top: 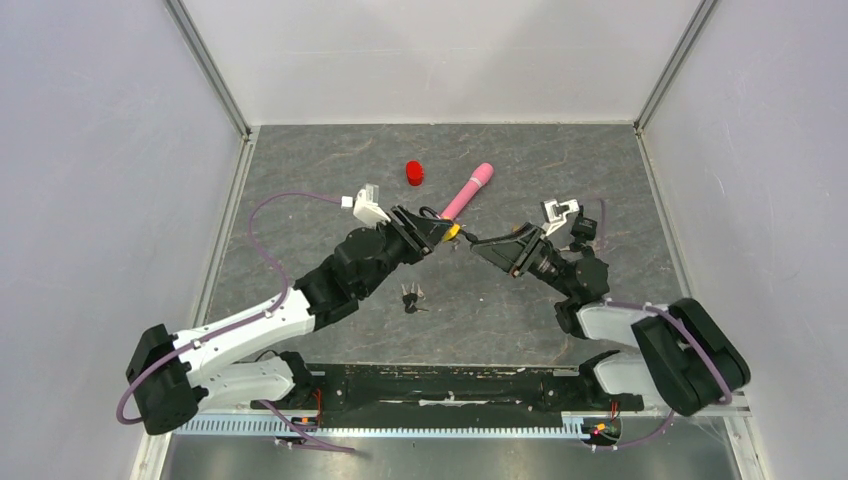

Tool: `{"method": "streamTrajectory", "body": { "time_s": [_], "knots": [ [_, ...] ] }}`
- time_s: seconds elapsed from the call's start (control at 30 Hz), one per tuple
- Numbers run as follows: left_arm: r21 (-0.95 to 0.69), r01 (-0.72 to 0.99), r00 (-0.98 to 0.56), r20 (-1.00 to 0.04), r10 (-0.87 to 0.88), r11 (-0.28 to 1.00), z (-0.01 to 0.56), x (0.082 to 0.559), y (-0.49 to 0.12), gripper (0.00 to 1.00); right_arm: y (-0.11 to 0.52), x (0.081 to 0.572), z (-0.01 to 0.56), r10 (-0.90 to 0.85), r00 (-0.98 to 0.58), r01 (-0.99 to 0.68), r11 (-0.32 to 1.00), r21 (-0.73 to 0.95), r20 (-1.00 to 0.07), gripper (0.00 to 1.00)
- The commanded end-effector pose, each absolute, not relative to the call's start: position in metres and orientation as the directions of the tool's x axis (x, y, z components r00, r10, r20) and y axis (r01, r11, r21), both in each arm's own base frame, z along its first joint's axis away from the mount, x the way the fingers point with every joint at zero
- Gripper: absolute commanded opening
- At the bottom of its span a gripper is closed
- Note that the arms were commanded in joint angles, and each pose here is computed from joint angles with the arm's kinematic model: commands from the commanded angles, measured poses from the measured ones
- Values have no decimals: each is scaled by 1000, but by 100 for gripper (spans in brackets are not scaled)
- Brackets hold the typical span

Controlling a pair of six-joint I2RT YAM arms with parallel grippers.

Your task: Unlock with the key

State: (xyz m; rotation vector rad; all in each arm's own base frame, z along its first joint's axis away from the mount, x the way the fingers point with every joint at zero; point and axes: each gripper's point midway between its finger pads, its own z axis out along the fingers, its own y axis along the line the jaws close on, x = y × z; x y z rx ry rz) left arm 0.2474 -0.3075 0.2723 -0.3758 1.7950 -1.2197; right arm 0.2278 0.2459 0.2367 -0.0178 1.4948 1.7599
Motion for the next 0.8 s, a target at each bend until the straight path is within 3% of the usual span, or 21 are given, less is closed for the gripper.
{"method": "streamTrajectory", "body": {
  "time_s": [0.0,0.17,0.3,0.6,0.77],
  "knots": [
    [-886,128,-566,-435,-701,446,281,252,-299,2,240,230,232,519,-465,-739,219,637,-717,57],
    [-869,13,-615,-397,-681,495,266,254,-302,2,241,238,229,451,-299,-783,388,486,-841,65],
    [-891,-5,-642,-345,-685,453,270,254,-311,2,254,248,229,354,-197,-787,500,363,-914,68],
    [-912,5,-702,-295,-648,410,273,248,-329,2,269,254,237,384,-192,-793,482,374,-903,73],
    [-918,7,-725,-277,-631,396,271,246,-337,2,274,259,241,388,-180,-790,490,368,-904,68]
  ]
}}
